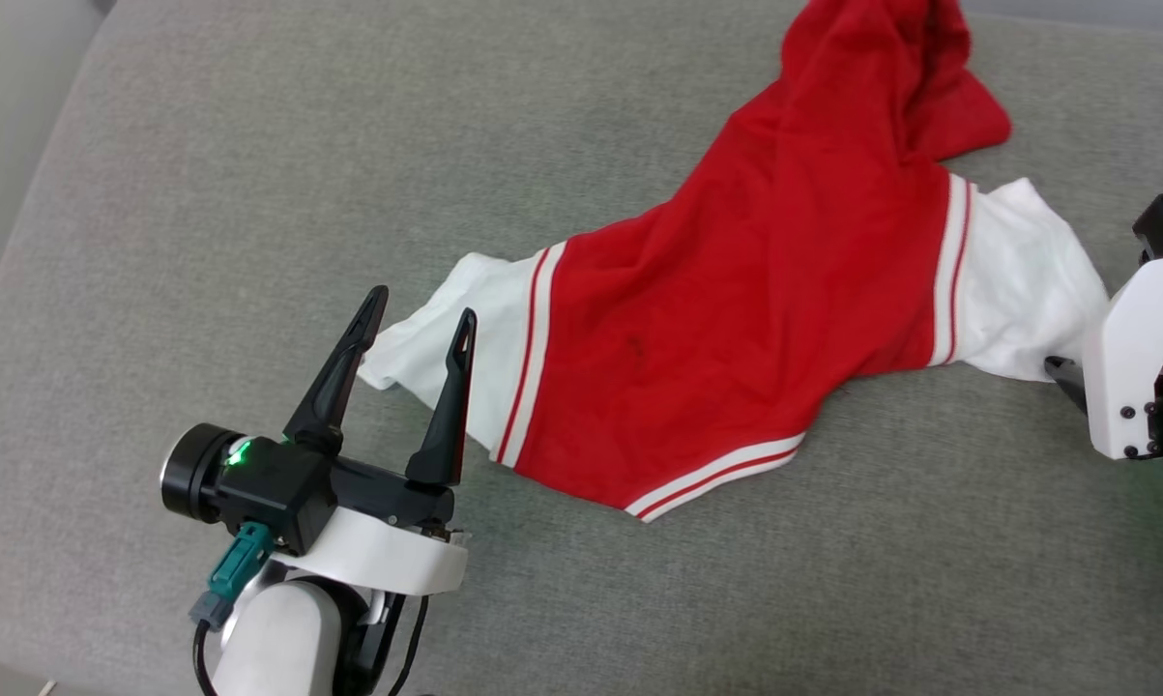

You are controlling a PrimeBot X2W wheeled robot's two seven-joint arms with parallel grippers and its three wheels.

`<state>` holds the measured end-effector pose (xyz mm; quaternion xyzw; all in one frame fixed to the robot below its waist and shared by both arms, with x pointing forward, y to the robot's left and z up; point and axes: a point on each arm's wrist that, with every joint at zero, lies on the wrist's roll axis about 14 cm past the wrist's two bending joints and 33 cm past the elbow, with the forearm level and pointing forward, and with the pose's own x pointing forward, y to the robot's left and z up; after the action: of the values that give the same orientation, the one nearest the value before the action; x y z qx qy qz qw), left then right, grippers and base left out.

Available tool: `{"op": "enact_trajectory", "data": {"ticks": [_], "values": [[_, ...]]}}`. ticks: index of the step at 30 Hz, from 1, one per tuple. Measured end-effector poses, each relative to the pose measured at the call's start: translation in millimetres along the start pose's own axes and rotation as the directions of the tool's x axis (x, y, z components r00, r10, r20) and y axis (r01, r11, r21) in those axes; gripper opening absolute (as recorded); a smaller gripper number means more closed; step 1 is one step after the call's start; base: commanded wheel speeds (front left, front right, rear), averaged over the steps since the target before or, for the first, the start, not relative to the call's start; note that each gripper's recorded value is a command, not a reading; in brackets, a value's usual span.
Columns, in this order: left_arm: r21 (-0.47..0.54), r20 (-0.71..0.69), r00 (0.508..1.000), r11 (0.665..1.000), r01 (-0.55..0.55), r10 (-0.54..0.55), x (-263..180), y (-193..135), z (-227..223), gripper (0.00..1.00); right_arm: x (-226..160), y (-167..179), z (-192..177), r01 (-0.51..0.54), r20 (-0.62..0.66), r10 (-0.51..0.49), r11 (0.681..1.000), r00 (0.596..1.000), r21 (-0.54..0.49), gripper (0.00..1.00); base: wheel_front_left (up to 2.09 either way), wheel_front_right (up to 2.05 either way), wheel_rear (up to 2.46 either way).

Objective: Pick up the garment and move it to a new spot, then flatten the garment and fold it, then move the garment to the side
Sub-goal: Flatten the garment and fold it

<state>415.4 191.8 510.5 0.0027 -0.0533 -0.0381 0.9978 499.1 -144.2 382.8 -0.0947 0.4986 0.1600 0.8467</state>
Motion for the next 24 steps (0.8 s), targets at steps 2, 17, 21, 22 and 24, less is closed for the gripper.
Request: {"op": "enact_trajectory", "data": {"ticks": [2,17,21,22,24], "values": [[0.004,-0.006,1.000,1.000,-0.015,0.015,-2.5,4.1,-1.0,1.00,10.0,3.3,-4.6,-0.004,-0.035,0.003,1.000,0.999,-0.019,1.00,0.00,0.00,0.00],[0.028,0.009,0.999,0.999,-0.040,0.040,-13.0,14.7,8.6,1.00,0.5,-6.0,-20.7,-0.010,0.014,0.010,1.000,1.000,0.023,0.00,0.00,0.00,0.00],[0.019,0.024,0.999,0.999,-0.028,0.028,-17.0,10.1,14.1,1.00,-23.9,-22.4,-34.0,0.023,0.042,-0.025,0.998,0.999,0.051,0.00,0.00,0.00,0.00],[0.016,0.029,0.999,1.000,-0.025,0.024,-17.5,8.7,15.6,1.00,-30.7,-27.9,-38.5,0.035,0.047,-0.038,0.998,0.998,0.060,0.00,0.00,0.00,0.00],[0.011,0.036,0.999,1.000,-0.017,0.016,-18.5,5.9,17.9,1.00,-46.6,-39.9,-43.8,0.064,0.067,-0.069,0.995,0.995,0.074,0.00,0.00,0.00,0.00]]}}
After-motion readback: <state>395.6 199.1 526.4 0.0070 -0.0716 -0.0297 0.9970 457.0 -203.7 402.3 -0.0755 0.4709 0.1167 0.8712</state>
